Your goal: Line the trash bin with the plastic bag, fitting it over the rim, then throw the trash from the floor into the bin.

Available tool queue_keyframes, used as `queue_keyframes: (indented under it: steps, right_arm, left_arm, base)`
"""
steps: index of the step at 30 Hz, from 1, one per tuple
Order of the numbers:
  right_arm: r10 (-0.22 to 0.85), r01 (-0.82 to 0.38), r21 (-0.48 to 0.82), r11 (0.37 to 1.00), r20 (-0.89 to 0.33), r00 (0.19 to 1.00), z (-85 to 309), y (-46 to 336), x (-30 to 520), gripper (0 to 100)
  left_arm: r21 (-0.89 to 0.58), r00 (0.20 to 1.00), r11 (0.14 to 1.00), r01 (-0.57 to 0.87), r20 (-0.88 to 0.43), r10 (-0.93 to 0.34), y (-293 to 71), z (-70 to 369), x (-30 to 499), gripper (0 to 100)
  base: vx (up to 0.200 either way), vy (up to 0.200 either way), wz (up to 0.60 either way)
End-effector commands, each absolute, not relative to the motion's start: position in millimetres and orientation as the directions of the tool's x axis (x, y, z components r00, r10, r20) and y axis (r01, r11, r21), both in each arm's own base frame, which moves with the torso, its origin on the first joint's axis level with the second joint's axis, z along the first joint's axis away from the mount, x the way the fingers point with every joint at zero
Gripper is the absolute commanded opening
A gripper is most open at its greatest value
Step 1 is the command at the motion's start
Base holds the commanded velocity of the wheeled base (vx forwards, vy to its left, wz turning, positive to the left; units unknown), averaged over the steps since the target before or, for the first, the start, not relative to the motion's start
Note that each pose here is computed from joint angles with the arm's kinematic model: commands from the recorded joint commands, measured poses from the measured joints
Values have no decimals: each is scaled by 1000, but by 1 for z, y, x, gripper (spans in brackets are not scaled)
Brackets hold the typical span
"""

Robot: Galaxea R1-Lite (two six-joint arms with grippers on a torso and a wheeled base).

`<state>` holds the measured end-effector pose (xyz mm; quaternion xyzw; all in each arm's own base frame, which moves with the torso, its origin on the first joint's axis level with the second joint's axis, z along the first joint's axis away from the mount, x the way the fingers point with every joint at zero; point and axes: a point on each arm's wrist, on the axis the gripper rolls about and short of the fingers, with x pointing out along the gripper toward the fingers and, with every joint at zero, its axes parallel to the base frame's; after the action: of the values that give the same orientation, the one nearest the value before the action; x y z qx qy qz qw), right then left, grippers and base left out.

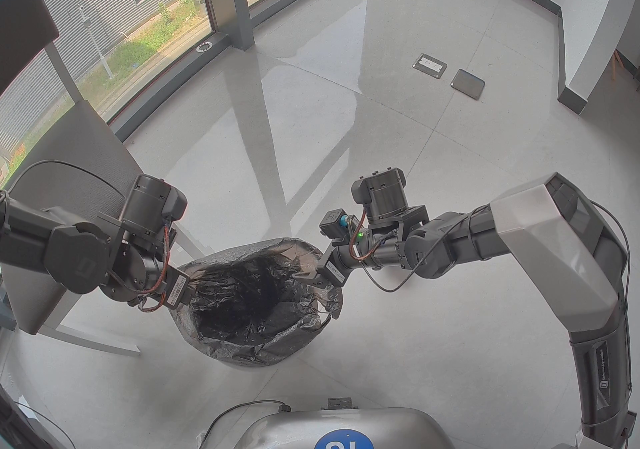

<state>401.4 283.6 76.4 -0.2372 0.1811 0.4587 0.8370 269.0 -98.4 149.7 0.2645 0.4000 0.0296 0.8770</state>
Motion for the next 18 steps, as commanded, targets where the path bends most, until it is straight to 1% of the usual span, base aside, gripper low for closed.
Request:
queue_keyframes:
  steps: [1,4,5,9,18]
  right_arm:
    - [675,-852,-228,472,-529,515,64,284,409,100]
    - [675,-848,-229,478,-522,521,61,283,416,100]
    - [682,-851,-226,474,-518,517,60,283,418,0]
    - [692,-856,-219,469,-511,510,60,284,419,0]
    - [696,-851,-201,486,-500,515,66,285,418,0]
  left_arm:
    - [485,691,862,150,-675,259,-97,155,266,100]
    - [484,694,863,146,-672,259,-96,157,266,100]
    - [484,694,863,146,-672,259,-96,157,266,100]
    - [483,696,864,145,-670,258,-96,158,265,100]
    - [481,698,865,140,-668,258,-96,159,265,100]
  base:
    - [0,0,0]
    - [0,0,0]
    - [0,0,0]
    - [0,0,0]
    - [0,0,0]
